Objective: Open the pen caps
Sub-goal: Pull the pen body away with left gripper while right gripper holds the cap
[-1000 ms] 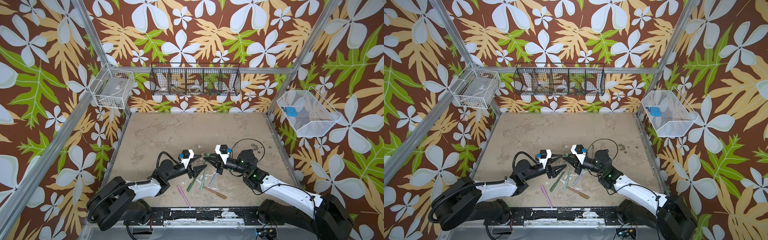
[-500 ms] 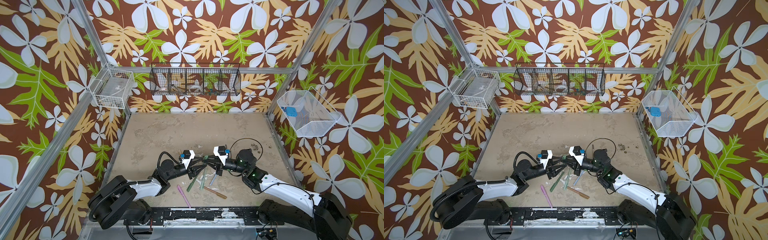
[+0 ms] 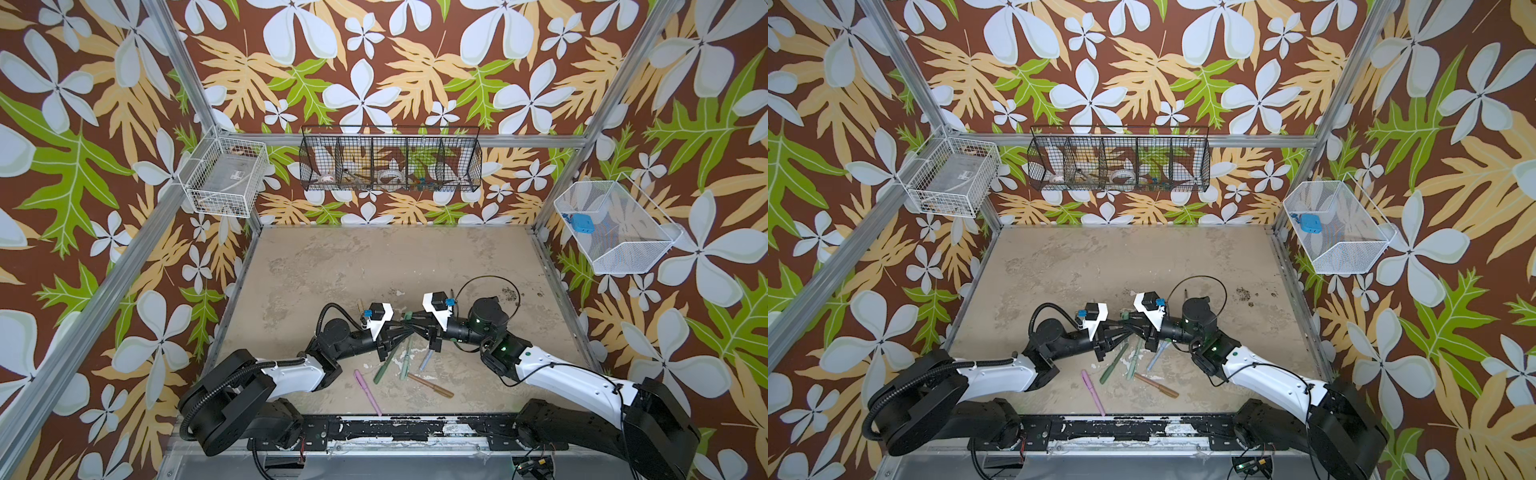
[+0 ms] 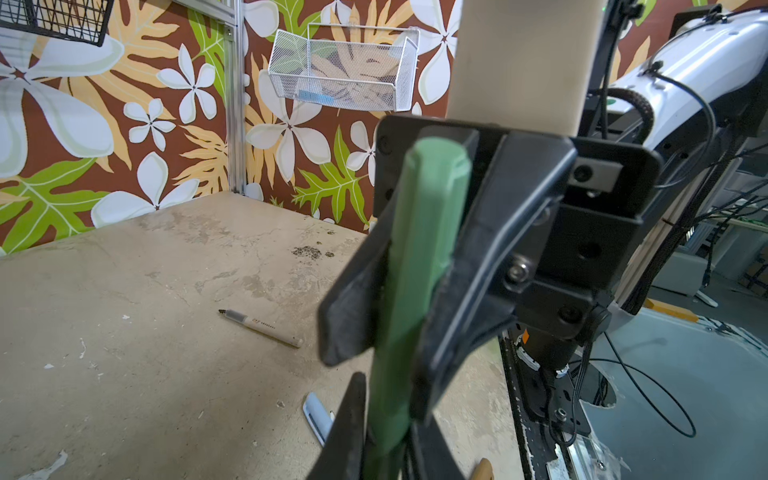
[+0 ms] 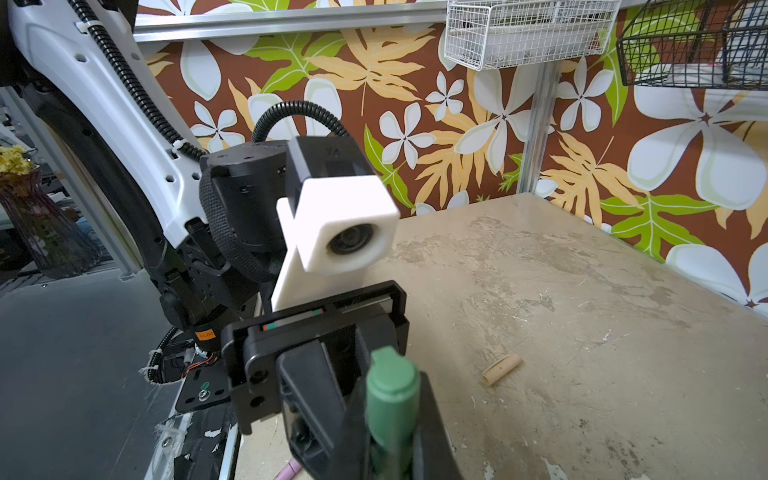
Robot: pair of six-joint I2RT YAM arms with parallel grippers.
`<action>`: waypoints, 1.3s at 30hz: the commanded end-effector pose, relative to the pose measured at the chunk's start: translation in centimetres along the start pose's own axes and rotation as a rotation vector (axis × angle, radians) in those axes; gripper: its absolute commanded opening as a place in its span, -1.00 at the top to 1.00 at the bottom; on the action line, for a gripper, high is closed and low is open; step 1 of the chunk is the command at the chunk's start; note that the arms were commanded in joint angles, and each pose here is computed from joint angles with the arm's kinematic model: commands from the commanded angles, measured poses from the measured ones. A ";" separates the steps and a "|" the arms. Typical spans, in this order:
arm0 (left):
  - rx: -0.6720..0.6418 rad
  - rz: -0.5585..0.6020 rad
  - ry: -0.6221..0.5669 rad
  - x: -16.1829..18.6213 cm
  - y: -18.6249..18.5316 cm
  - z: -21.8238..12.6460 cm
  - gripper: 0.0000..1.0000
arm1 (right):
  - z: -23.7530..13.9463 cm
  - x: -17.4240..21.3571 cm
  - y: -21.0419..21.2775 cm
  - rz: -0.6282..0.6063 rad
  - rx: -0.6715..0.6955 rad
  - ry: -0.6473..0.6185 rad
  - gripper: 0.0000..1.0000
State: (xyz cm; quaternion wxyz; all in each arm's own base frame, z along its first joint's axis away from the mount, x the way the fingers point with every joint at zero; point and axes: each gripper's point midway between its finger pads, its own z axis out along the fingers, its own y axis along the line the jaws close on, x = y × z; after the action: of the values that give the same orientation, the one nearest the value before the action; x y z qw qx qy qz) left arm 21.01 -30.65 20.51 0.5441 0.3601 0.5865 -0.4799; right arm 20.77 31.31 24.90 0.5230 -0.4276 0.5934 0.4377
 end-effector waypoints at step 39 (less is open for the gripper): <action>-0.096 0.001 0.101 1.7 2.3 0.9 1.00 | -7.0 -3.2 -5.7 0.088 0.324 -0.250 1.00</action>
State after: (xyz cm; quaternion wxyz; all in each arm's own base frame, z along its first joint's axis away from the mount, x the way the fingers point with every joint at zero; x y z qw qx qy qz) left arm 22.77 -31.10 18.29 0.5277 0.3696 0.6303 -0.4332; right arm 24.28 24.11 26.61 0.6105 -0.2808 0.6196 0.4056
